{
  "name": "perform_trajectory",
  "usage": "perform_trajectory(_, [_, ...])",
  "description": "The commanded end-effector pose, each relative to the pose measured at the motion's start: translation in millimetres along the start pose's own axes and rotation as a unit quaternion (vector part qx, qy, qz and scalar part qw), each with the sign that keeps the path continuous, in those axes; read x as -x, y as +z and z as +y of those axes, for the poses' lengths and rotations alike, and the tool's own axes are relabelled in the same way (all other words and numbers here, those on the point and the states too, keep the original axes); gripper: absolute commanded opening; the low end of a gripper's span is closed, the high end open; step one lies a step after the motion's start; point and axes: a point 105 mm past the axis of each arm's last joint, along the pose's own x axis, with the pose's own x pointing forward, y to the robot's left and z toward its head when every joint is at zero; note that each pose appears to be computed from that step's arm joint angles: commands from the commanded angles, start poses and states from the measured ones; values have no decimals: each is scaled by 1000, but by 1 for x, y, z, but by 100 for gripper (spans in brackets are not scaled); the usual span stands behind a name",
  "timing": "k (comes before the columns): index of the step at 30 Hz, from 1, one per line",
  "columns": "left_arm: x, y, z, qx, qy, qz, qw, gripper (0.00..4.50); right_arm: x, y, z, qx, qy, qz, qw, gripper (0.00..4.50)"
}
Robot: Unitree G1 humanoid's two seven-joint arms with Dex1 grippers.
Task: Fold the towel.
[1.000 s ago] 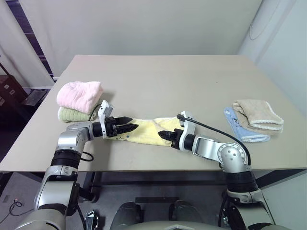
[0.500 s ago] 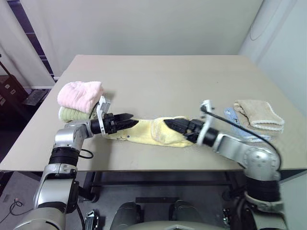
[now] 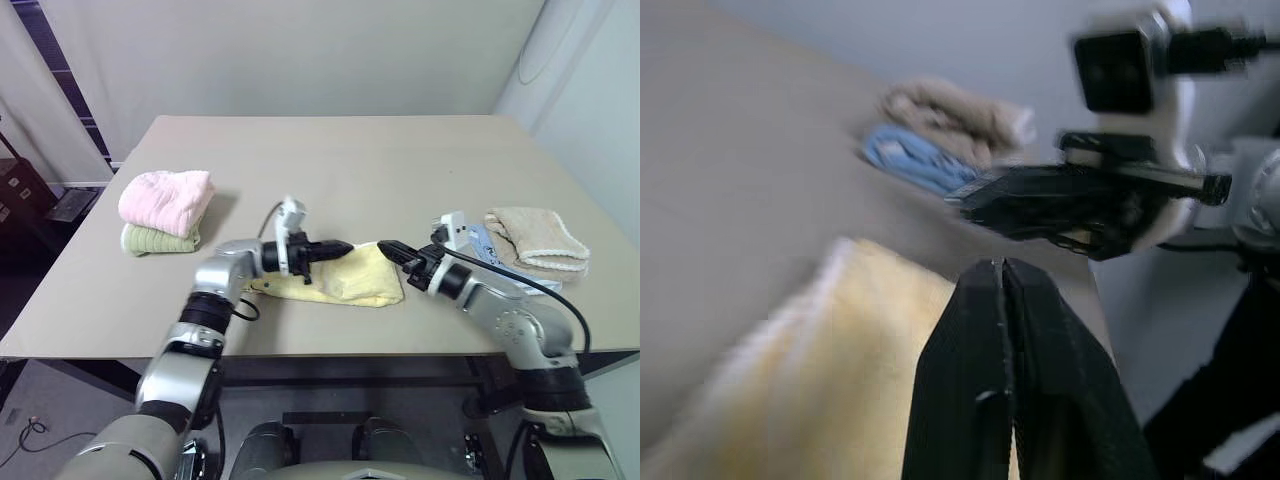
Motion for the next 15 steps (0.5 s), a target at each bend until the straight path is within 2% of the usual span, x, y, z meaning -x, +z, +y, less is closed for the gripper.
perform_trajectory(1, [-8, -17, 1, -37, 0, 47, 998, 0, -9, -8, -8, 5, -6, 3, 1000, 2])
perform_trajectory(5, [-11, -53, 8, -38, 32, 91, 995, 0, -16, -57, -20, 7, -34, 73, 997, 2])
perform_trajectory(9, [-10, -57, 14, -29, 51, 85, 995, 0, -14, -84, -25, 25, -50, 120, 991, 2])
perform_trajectory(11, [-9, -55, 13, -27, 46, 80, 995, 0, -14, -81, -28, 21, -54, 111, 992, 2])
perform_trajectory(15, [2, -27, 4, -4, 5, 31, 999, 0, -10, -43, -20, 11, -24, 44, 999, 2])
